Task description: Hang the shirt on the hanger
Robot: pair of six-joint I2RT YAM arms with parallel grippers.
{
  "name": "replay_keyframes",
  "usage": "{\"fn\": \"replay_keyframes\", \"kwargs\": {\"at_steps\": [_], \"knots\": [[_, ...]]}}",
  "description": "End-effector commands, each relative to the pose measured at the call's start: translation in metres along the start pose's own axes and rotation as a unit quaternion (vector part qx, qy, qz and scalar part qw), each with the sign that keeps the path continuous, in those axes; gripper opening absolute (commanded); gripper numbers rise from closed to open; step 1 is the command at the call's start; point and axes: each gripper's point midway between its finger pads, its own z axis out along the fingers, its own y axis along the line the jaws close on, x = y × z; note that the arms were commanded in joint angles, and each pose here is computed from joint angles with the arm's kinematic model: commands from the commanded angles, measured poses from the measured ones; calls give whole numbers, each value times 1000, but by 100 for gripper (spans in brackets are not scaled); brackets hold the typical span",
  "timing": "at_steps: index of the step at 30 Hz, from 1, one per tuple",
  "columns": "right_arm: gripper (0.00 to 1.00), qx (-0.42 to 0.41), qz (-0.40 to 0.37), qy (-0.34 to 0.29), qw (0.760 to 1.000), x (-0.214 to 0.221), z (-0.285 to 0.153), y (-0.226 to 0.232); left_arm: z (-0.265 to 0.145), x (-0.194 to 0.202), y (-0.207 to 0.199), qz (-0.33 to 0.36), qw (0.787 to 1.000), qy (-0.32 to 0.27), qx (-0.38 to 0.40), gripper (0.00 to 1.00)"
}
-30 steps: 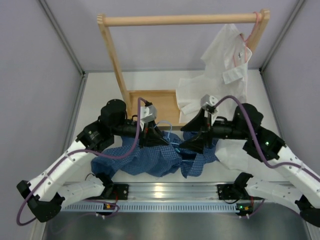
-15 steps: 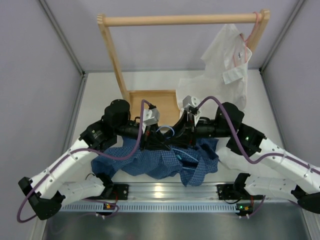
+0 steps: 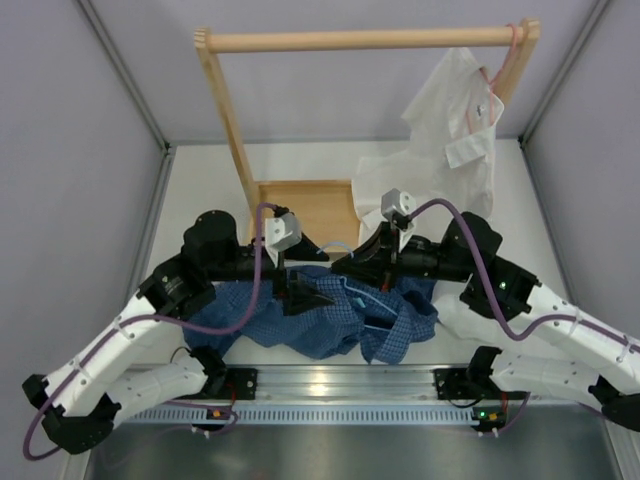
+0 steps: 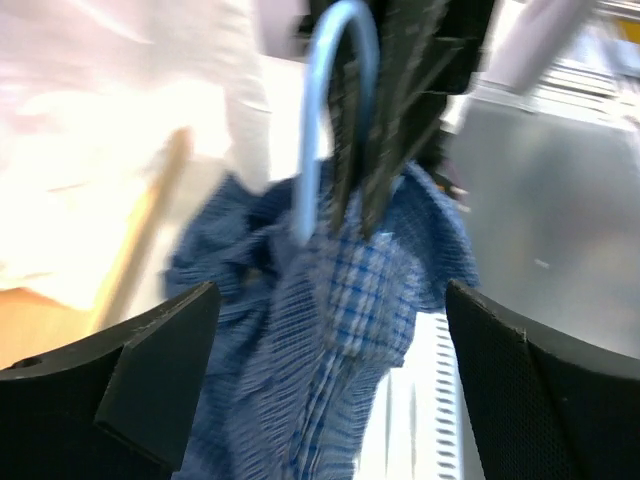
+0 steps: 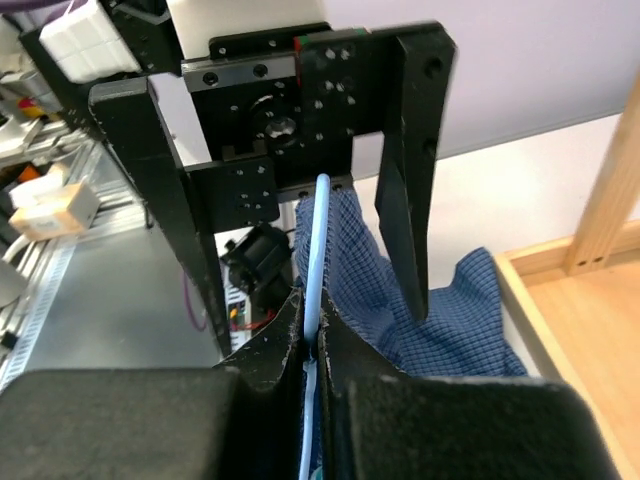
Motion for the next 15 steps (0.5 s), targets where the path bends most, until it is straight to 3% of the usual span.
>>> {"fn": "replay_keyframes", "kwargs": {"at_steps": [1,2,5,6,9,12,15], "knots": [[0,33,-40,-57,997,-36,-13,-1,-19,-35,32,34,989,-57,-131,98],[0,48,-45,-58,996,-39,-16,-5,-33,-42,54,29,975,-70,-209,98],[0,115,-41,-67,990,-45,-29,-23,-77,-55,76,3,934,-116,-338,98],[0,150,-37,-76,985,-49,-35,-33,-114,-59,91,-28,889,-155,-431,98],[0,207,-23,-101,973,-65,-53,-44,-174,-32,103,-95,802,-187,-559,97],[0,258,-5,-98,961,-74,-63,-57,-181,-1,95,-134,795,-184,-562,91],[0,261,-2,-91,961,-82,-63,-56,-165,25,98,-150,809,-156,-546,90]]}}
